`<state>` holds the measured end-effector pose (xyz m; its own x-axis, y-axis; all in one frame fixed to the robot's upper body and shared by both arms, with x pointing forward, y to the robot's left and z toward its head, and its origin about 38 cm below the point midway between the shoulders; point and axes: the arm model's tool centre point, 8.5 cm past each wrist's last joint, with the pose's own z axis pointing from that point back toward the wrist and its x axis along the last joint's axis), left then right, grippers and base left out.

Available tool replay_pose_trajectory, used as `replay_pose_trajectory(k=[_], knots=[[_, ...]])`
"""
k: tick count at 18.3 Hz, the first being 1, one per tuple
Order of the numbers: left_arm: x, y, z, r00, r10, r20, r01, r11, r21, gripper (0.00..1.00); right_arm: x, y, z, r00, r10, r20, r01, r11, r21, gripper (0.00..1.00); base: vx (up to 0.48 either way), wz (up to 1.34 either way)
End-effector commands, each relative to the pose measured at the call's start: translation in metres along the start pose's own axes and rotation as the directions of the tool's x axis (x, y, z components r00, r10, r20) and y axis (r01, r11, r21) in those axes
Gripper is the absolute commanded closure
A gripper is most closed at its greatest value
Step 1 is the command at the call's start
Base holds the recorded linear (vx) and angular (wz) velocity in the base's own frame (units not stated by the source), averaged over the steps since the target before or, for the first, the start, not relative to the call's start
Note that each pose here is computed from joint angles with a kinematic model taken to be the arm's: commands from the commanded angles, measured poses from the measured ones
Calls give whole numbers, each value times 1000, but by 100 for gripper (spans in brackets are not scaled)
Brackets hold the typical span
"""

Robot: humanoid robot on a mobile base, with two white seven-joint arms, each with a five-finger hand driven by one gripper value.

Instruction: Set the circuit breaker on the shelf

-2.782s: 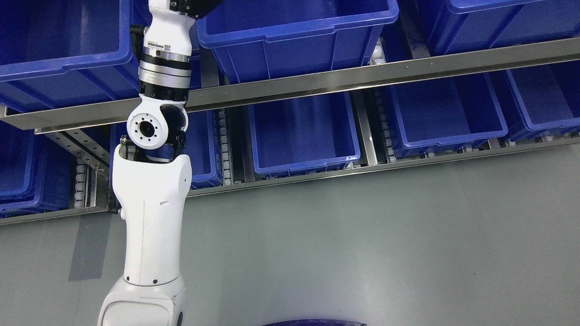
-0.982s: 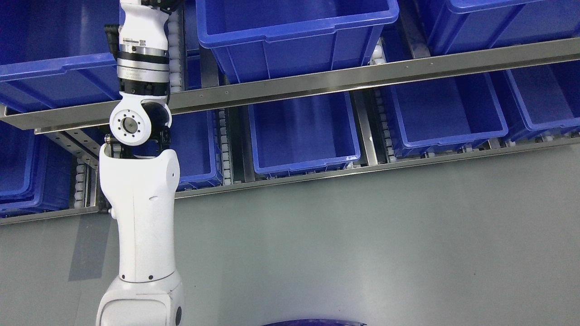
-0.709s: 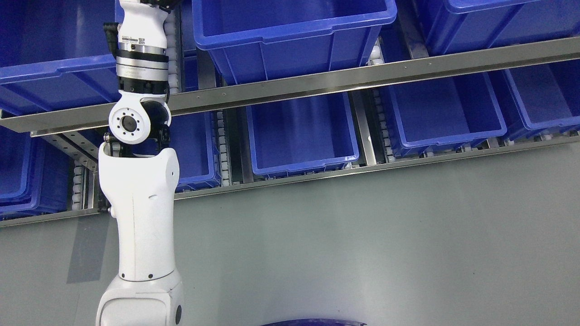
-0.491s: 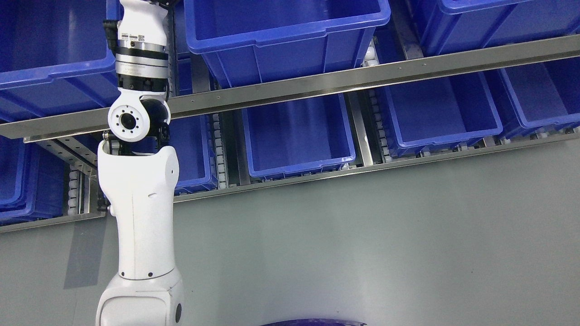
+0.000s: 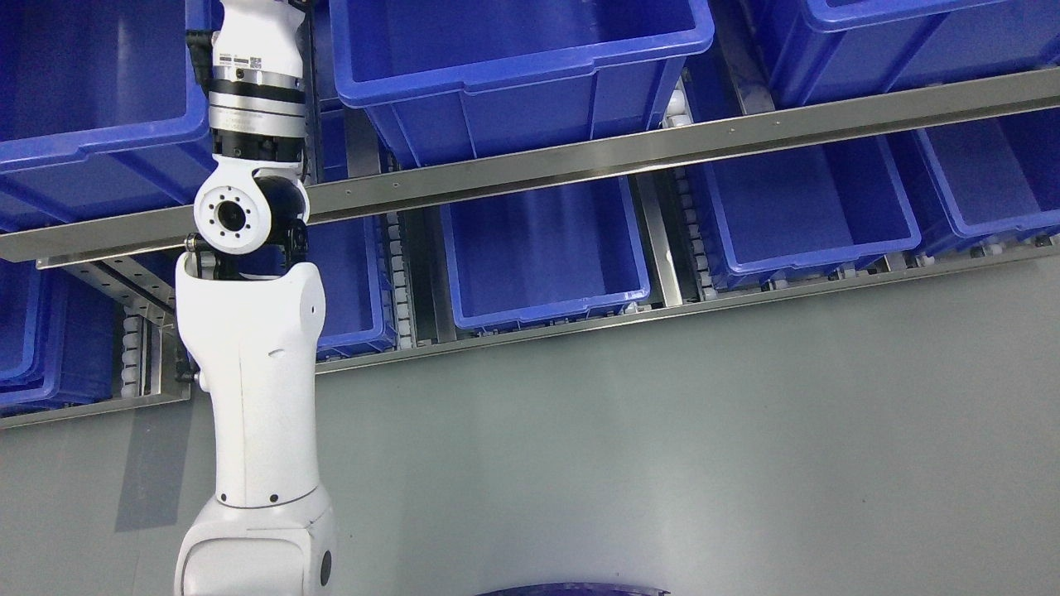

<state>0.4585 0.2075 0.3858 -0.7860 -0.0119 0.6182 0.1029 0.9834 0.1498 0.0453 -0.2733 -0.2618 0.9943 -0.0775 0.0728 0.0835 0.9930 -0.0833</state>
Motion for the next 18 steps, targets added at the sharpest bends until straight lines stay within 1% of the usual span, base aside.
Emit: replay_pose_trajectory(k=[1, 18], knots=[[1, 20, 2, 1000, -26, -6, 27, 999, 36, 92, -4, -12, 0, 1000, 1, 31, -1, 1000, -18, 0, 12, 59], [0, 23, 4, 1000, -27, -10, 27, 999, 42, 91, -4, -12, 0, 1000, 3, 31, -2, 1000, -19, 0, 40, 104]])
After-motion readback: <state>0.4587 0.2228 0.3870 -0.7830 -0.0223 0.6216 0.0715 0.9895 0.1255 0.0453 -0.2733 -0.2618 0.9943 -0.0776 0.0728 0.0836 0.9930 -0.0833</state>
